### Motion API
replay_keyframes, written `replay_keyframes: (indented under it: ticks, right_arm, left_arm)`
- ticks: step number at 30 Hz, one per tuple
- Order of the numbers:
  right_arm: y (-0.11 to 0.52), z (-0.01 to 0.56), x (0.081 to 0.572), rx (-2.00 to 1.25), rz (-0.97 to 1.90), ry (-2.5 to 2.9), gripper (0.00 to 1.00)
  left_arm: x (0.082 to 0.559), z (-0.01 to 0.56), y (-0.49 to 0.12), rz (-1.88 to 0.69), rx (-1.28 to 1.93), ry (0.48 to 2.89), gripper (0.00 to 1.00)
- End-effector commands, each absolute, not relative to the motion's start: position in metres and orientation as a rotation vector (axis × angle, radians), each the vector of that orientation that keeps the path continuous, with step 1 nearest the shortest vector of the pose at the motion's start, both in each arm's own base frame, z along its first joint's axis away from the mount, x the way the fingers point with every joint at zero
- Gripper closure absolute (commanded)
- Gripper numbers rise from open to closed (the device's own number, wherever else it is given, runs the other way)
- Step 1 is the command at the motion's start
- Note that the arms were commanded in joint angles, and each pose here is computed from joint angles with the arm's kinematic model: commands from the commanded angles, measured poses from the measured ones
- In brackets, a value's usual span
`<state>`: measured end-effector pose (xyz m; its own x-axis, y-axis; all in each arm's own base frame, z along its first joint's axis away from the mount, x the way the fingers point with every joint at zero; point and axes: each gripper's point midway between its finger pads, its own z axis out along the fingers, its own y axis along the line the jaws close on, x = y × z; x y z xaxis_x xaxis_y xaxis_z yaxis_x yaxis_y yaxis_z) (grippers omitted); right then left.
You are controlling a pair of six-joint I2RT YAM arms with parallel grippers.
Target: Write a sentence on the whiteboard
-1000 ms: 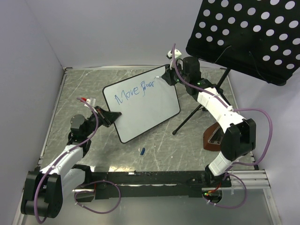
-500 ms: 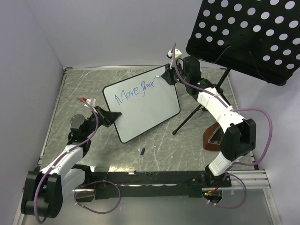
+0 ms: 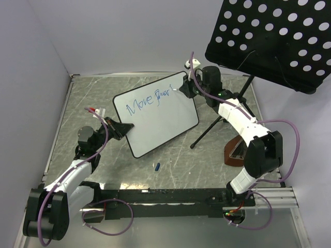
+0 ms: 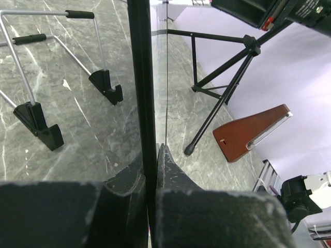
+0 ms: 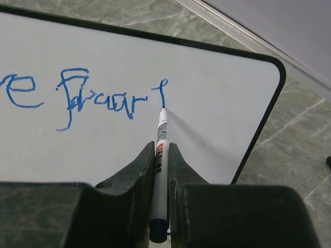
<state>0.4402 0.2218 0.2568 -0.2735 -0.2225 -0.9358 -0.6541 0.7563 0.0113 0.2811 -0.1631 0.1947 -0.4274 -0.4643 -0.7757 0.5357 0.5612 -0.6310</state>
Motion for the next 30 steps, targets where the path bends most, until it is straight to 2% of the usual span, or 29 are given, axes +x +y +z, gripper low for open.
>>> replay_keyframes:
  ticks: [1, 18, 30]
  right_arm:
    - [0.217, 0.269, 0.428, -0.698, 0.490, 1.809, 1.00]
    - [0.224, 0.295, 0.437, -0.673, 0.518, 1.765, 1.00]
    - [0.229, 0.290, 0.436, -0.687, 0.546, 1.783, 1.00]
  left_arm:
    - [0.280, 0.196, -0.166, -1.054, 0.192, 1.647, 0.99]
    - [0.279, 0.197, -0.166, -1.058, 0.194, 1.646, 0.99]
    - [0.279, 0.197, -0.166, -1.057, 0.192, 1.647, 0.99]
